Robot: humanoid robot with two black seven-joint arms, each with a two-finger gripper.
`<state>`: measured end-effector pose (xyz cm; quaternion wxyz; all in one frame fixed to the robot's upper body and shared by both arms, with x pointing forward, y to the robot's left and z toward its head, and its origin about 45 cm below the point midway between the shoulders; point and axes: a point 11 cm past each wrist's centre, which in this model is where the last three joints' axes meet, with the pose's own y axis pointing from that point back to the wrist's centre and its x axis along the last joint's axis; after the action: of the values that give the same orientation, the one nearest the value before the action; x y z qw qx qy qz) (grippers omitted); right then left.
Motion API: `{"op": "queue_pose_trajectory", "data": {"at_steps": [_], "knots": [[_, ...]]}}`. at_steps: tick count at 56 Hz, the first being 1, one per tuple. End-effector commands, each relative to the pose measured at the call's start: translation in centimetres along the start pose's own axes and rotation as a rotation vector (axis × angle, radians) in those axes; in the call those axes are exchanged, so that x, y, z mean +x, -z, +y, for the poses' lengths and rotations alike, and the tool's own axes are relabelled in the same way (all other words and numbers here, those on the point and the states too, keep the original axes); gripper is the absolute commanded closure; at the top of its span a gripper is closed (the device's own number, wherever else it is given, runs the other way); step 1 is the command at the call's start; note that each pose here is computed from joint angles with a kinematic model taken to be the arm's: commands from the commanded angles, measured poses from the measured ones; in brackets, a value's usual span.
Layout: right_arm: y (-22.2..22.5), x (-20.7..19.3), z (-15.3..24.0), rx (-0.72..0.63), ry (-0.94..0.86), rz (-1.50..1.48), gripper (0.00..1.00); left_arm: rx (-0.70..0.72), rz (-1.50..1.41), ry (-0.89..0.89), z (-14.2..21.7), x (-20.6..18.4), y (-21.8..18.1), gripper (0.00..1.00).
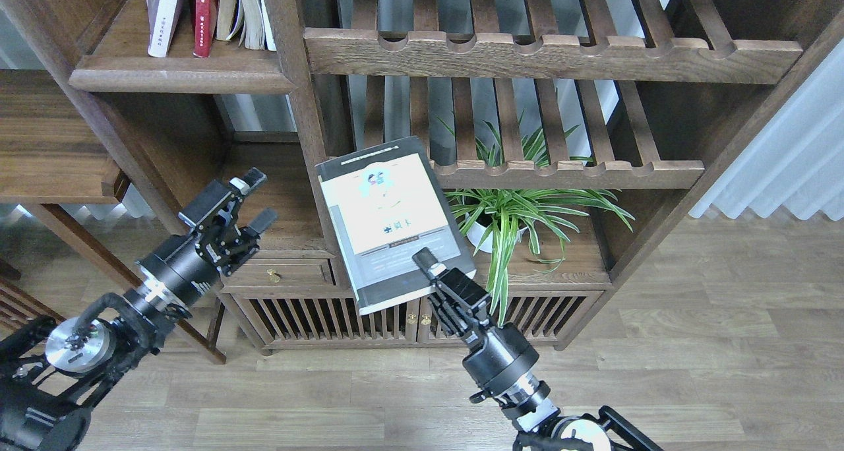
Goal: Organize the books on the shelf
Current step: 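Lower the green-covered book and grasp its edge with the left gripper, then release with the right gripper and raise the book with the left gripper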
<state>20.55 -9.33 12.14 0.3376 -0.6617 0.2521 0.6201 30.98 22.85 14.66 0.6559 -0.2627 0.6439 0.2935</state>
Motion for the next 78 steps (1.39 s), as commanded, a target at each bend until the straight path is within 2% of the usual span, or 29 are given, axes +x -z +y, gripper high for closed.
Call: {"op": "queue_pose_trajectory", "data": {"at_steps": [1,13,17,18,26,31,34,36,38,39,40,41,43,52,55,56,58,59,60,61,63,68,73,78], "knots": [[-0.7,0.2,0.1,-0.023,-0.008,0.001,0.95,0.017,0.016,-0.005,-0.2,0.4,1.0,0.0],[-2.2,1.0,1.3,-0.06,-0.041,-0.011,0.95,0.058,0.03,-0.024,-0.7,1.2,3.0,0.0],[-3.0,1.4,1.9,-0.085,-0.056,-0.008,0.95,0.086,0.019,-0.051,-0.4,1.8,3.5,0.03],[-3.4,1.6,2.2,-0.098,-0.064,0.002,0.95,0.106,-0.003,-0.07,-0.1,2.0,3.6,0.1],[-4.1,2.0,3.0,-0.11,-0.085,0.011,0.95,0.136,-0.062,-0.102,0.5,2.2,3.2,0.22],[-4.2,2.1,3.1,-0.114,-0.089,0.015,0.95,0.153,-0.07,-0.113,0.5,2.3,3.3,0.38],[-4.2,2.1,3.1,-0.114,-0.089,0.015,0.95,0.161,-0.071,-0.116,0.6,2.4,3.4,0.42],[-4.2,2.1,3.1,-0.114,-0.089,0.015,0.95,0.164,-0.071,-0.117,0.6,2.5,3.5,0.49],[-4.2,2.1,3.1,-0.114,-0.089,0.015,0.95,0.163,-0.068,-0.12,0.6,2.6,3.5,0.64],[-4.2,2.1,3.1,-0.114,-0.089,0.015,0.95,0.163,-0.068,-0.12,0.7,2.6,3.5,0.68],[-4.2,2.1,3.1,-0.112,-0.089,0.016,0.95,0.162,-0.066,-0.122,0.7,2.6,3.5,0.81],[-4.2,2.1,3.1,-0.112,-0.09,0.015,0.95,0.163,-0.062,-0.121,0.6,2.7,3.6,0.87],[-4.2,2.1,3.1,-0.112,-0.09,0.015,0.95,0.165,-0.061,-0.122,0.5,2.7,3.7,0.93],[-4.1,2.2,3.2,-0.109,-0.094,0.016,0.93,0.172,-0.065,-0.132,0.7,2.9,3.8,0.93],[-4.0,2.3,3.3,-0.104,-0.097,0.018,0.82,0.173,-0.067,-0.134,0.8,2.9,3.7,0.94],[-4.0,2.4,3.3,-0.106,-0.099,0.019,0.73,0.174,-0.068,-0.133,0.8,2.9,3.7,0.94],[-4.1,2.4,3.3,-0.113,-0.101,0.022,0.61,0.174,-0.069,-0.134,0.8,2.9,3.7,0.94],[-4.3,2.4,3.3,-0.125,-0.101,0.033,0.44,0.174,-0.069,-0.134,0.8,2.9,3.7,0.94],[-4.3,2.4,3.4,-0.129,-0.101,0.04,0.4,0.175,-0.07,-0.136,0.9,2.9,3.7,0.94],[-4.1,2.5,3.4,-0.132,-0.105,0.062,0.27,0.173,-0.071,-0.133,0.8,2.8,3.6,0.94],[-4.2,2.6,3.5,-0.146,-0.109,0.091,0.16,0.169,-0.072,-0.13,0.8,2.7,3.4,0.94],[-4.8,2.9,4.3,-0.155,-0.127,0.096,0.02,0.165,-0.076,-0.125,0.7,2.6,3.3,0.94],[-4.8,3.0,4.4,-0.152,-0.13,0.093,0.01,0.157,-0.09,-0.114,0.3,2.0,2.7,0.95],[-3.4,3.0,4.2,-0.117,-0.132,0.111,0.01,0.113,-0.159,-0.132,1.5,0.9,-0.5,0.95]]}}
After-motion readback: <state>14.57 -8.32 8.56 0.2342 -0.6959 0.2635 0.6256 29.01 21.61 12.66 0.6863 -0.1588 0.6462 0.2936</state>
